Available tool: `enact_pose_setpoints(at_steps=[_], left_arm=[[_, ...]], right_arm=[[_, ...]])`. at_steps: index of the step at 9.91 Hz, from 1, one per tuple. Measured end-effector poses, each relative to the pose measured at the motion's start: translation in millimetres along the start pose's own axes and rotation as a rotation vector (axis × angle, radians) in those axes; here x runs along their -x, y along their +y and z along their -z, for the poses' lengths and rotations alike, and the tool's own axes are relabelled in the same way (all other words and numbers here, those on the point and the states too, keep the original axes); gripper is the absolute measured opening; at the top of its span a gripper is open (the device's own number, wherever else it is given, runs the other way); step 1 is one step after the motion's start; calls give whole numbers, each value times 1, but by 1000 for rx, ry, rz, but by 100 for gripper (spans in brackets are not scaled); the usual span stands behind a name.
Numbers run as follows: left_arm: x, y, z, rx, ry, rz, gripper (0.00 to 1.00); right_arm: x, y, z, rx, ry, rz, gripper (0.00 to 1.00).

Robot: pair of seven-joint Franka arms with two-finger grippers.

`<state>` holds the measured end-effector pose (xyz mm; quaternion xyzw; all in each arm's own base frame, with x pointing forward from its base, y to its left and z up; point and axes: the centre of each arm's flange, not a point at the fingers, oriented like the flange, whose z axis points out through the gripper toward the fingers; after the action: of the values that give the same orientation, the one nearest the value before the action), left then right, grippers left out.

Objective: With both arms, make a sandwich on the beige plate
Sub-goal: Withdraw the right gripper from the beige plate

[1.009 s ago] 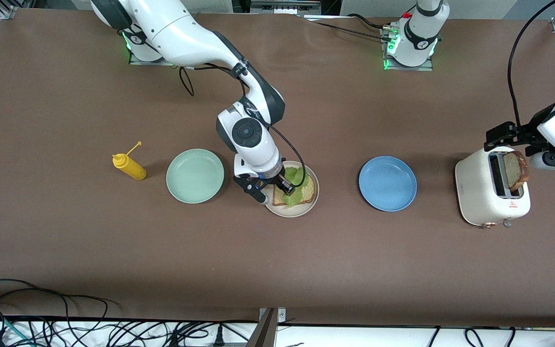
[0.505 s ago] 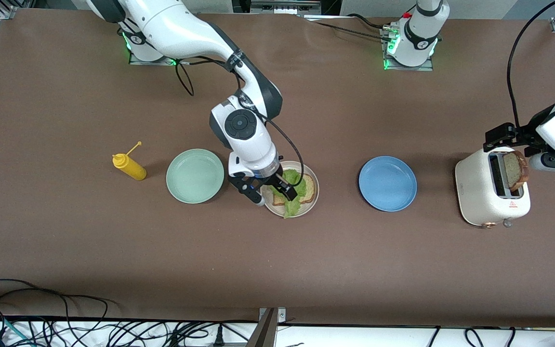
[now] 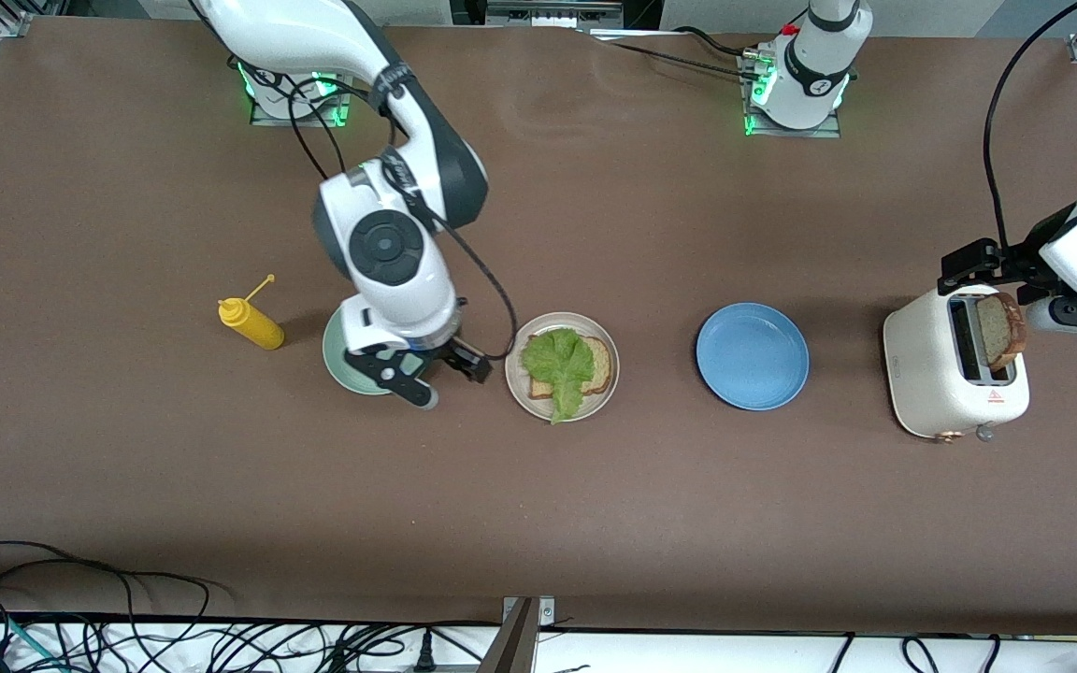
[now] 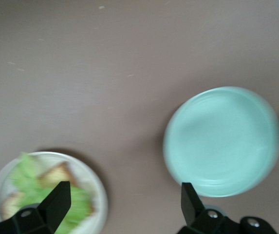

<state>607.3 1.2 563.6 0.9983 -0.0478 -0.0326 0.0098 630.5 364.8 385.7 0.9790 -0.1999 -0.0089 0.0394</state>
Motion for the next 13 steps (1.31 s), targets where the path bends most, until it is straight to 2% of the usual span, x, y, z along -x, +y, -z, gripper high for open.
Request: enact_pose_setpoints(at_steps=[2,3,5,7,10,13], left_arm=[[0,0,0,0,0,1,100],[0,0,0,0,0,0,100],[0,-1,0,0,1,1,100],[0,-1,0,0,1,1,100],[0,-1,0,0,1,2,100],[0,-2,0,0,0,3,100]], right_arm=[[-26,52,9,125,-82,184,100],[-41,77,12,158,-112,250,100],[-72,141,23,175,-155,378,100],[-92,211,40,145,-197,481,100],[-114,316,38,34,-273,622,100],[-134,395,19,-69,-300,755,100]])
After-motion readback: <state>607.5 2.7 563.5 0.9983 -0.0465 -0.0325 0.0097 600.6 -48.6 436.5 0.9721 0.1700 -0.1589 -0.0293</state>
